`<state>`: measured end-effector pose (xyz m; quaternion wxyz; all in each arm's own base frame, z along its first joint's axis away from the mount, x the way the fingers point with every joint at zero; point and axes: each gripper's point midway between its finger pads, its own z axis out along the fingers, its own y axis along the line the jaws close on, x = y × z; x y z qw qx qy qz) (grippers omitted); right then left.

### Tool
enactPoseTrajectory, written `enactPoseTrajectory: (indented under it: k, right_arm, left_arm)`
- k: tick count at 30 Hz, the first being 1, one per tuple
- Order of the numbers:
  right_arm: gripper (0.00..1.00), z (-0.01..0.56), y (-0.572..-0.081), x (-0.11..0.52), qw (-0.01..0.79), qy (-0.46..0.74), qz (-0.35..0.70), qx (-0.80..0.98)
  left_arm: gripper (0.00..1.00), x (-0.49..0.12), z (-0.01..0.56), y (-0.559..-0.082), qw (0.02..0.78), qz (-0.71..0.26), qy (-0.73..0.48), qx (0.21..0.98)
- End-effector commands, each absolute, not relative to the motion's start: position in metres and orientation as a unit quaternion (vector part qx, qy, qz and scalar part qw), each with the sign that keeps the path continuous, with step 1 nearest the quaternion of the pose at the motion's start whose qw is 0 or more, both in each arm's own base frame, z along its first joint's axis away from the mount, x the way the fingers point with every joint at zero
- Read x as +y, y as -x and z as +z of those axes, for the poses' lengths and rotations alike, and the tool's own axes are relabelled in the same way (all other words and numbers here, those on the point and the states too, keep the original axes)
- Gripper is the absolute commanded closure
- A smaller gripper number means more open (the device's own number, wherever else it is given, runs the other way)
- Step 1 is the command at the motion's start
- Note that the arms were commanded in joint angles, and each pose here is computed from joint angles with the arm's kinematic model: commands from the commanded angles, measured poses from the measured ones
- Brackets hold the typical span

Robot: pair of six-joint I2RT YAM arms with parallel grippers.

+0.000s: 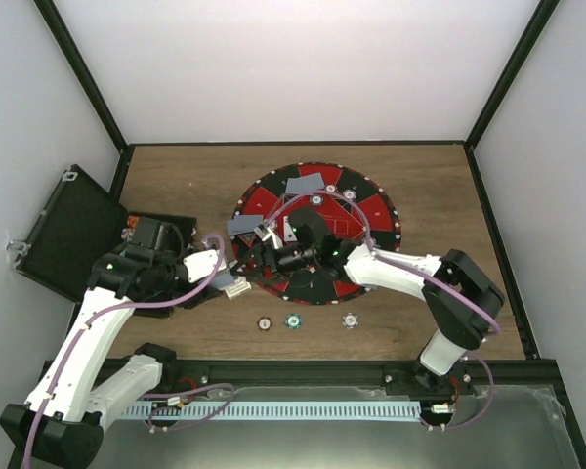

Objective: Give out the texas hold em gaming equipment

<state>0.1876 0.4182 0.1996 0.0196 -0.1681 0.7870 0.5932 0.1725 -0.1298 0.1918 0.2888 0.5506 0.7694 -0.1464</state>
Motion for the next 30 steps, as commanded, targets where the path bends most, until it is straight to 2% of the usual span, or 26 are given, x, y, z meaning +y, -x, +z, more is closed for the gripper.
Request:
enactPoseTrajectory:
  k: [1,17,30]
  right_arm:
    - [0.15,0.221,-0.178,0.439,0.005,0.184,0.625,0.758]
    - [0.24,0.207,-0.171,0.487,-0.051,0.197,0.639,0.742]
    - [0.34,0.175,-0.197,0.446,-0.040,0.152,0.620,0.769]
  left_arm:
    - [0.96,-0.135,0.196,-0.173,0.303,-0.154,-0.560,0.755]
    - [0.96,-0.135,0.200,-0.172,0.309,-0.154,-0.561,0.752]
    - [0.96,-0.134,0.201,-0.172,0.309,-0.151,-0.563,0.751]
